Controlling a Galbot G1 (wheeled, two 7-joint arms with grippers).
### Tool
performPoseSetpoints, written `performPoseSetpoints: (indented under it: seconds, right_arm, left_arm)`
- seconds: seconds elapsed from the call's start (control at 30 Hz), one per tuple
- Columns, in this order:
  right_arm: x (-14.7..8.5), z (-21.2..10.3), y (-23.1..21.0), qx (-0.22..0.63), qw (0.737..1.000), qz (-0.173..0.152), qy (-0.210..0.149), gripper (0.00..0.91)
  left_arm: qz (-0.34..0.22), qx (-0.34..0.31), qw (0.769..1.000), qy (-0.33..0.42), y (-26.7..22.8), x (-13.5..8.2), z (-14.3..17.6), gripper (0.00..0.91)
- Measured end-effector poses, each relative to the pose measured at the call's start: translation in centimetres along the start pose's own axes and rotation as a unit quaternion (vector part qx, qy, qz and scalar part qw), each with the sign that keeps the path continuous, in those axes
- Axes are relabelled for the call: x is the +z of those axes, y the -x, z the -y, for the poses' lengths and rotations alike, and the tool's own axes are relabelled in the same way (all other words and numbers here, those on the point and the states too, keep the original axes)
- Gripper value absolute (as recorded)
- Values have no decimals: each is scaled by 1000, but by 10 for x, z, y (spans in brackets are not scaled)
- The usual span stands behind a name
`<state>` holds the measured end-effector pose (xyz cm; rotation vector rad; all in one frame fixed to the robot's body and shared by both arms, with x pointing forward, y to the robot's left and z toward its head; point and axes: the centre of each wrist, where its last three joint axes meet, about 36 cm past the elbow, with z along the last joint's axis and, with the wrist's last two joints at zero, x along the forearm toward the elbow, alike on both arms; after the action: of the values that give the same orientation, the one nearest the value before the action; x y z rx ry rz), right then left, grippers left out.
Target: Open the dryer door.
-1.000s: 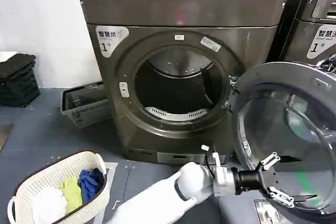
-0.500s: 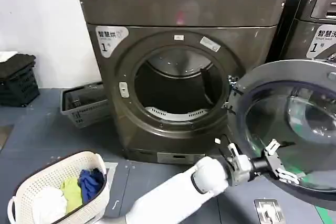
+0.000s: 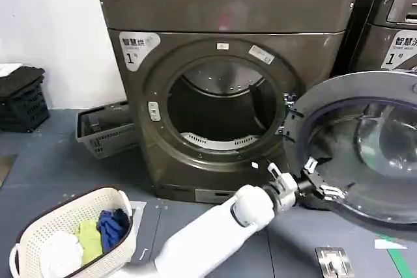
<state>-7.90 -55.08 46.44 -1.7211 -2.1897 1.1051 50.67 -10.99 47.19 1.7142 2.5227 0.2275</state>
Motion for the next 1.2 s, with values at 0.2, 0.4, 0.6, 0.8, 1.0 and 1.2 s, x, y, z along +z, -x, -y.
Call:
performPoseSetpoints:
  seconds: [0.2,0.4,0.6,0.8,1.0,1.2]
  right_arm:
    - [0,-1,0,-1,1000,1,0,907]
    - [-2,-4,1,-3,1000,3,2,907]
    - [-2,-5,1,-6,1000,0,-5,907]
    - [2,-5,0,-3,1000,-9,-8,907]
    - [8,2,-3,33,997,-63,-34,907]
    - [19,23,-8,73,987,-131,-57,907]
  left_arm:
    - [3,-9,1000,-22,0,-3,-8,907]
    - [8,0,1000,-22,-1,-5,-8,907]
    - [12,24,1000,-16,-2,-10,-4,907]
    - [25,61,998,-10,-4,-24,2,907]
    - [53,72,996,-17,-12,-49,11,907]
    - [108,73,991,-42,-35,-86,23,907]
